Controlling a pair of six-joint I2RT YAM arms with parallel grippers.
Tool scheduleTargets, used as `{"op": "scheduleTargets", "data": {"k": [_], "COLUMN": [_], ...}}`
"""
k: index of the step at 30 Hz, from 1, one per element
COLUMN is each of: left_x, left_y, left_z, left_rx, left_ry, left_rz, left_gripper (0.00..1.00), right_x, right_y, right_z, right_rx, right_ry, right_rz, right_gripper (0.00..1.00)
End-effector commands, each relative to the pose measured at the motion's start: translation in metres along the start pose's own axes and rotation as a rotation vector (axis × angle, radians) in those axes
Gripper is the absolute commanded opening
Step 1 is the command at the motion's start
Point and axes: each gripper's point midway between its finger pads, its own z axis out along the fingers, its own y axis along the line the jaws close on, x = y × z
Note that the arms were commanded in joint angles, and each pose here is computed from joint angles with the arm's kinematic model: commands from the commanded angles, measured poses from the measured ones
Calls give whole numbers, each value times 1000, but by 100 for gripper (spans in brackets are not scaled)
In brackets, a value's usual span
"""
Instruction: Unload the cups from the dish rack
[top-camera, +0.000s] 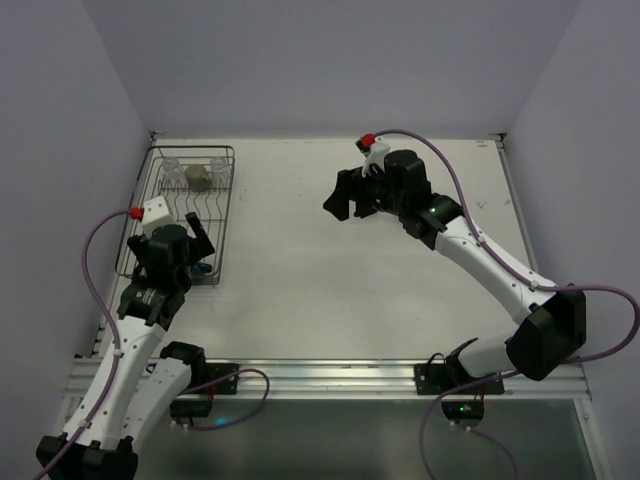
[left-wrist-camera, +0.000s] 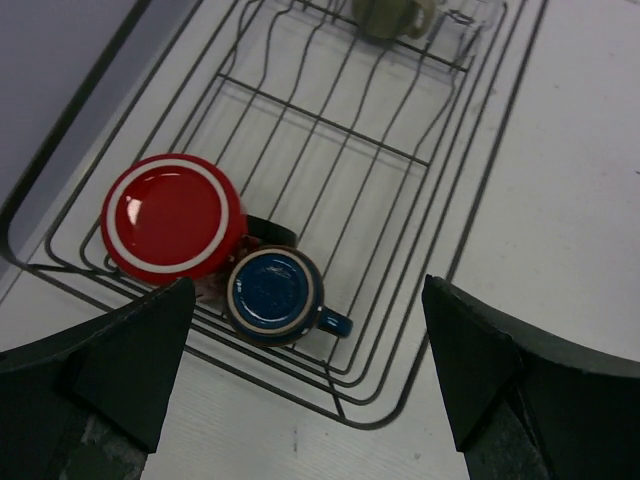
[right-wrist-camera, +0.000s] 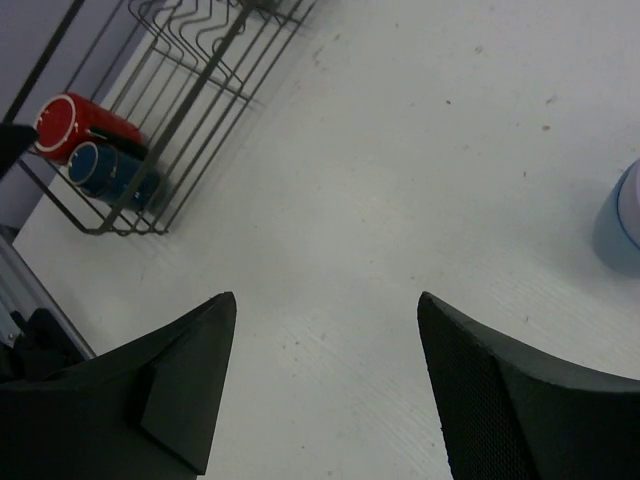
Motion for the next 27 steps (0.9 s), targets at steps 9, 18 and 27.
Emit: {"op": "scheduleTargets", "data": {"k": [9,18,27], "left_x": [-20,8,25], "left_y": [72,98,100], "left_z": [46,70,97], "left_rx": [-276,-386,-415], "left_ry": [57,187,234], "left_rz": [-203,-221,-281], "left_gripper": [100,100,100], "right_x": [4,8,16], "right_y": [20,33,47], "right_z": [-15,-16,-10], "right_rx": [-120,-193,-241], "right_ry": [-19,4,47], "right_rz": [-24,-13,-36], "right_gripper": [75,76,76]}}
